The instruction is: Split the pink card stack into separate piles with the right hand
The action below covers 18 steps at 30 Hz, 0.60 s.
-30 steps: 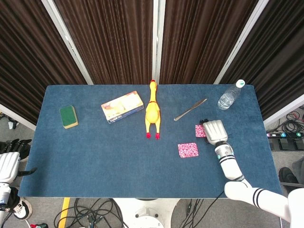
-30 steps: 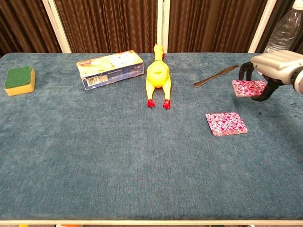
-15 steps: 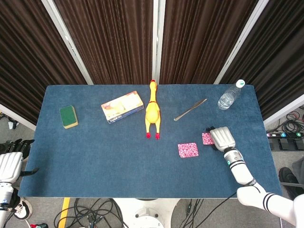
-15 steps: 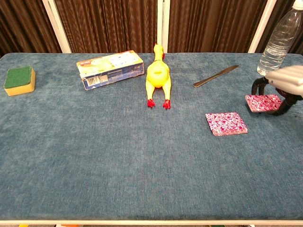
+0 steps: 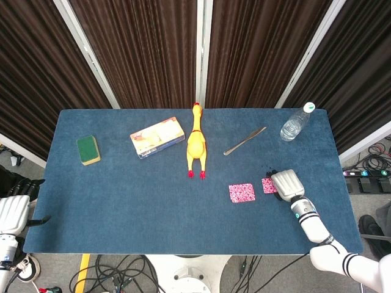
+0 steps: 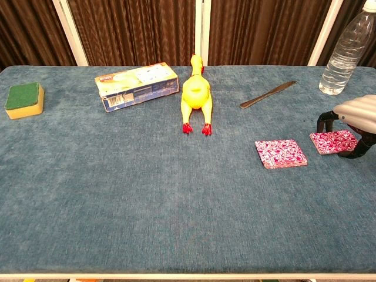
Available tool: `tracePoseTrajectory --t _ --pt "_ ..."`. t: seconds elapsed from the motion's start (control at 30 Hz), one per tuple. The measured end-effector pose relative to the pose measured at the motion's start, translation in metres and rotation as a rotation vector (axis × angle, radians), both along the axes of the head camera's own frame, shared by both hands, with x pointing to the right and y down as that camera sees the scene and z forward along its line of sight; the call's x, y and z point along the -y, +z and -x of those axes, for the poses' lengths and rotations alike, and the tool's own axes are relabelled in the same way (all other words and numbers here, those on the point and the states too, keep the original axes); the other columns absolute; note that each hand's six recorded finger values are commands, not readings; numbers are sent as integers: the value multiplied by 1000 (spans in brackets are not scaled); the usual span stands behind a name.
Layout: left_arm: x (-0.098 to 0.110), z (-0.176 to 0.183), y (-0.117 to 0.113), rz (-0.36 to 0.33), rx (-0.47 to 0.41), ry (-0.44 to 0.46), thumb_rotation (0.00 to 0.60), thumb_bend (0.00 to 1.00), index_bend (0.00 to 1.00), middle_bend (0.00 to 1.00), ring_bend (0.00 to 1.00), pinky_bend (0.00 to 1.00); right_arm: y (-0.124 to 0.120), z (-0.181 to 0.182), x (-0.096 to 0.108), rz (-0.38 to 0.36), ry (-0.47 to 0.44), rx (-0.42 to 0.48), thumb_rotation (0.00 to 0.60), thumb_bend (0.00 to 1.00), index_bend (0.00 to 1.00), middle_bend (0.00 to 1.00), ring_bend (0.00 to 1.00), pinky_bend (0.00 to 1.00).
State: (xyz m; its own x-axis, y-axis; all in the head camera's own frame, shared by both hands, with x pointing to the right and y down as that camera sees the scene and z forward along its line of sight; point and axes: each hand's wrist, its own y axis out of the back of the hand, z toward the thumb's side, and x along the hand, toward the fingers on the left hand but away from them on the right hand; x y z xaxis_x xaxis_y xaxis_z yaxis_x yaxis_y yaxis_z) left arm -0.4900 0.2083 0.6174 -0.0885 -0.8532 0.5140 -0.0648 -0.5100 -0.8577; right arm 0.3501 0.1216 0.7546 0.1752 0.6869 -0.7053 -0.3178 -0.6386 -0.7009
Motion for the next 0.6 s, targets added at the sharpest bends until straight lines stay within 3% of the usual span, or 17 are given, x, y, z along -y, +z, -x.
tracePoseTrajectory --t 0.27,0.6 --pt "-1 1 0 0 -1 -3 600 28 148 150 79 198 -2 1 1 11 7 18 600 88 167 198 799 976" --pt "0 0 -3 -12 -6 -2 600 28 148 149 79 198 -18 22 1 12 -5 88 600 79 151 209 799 975"
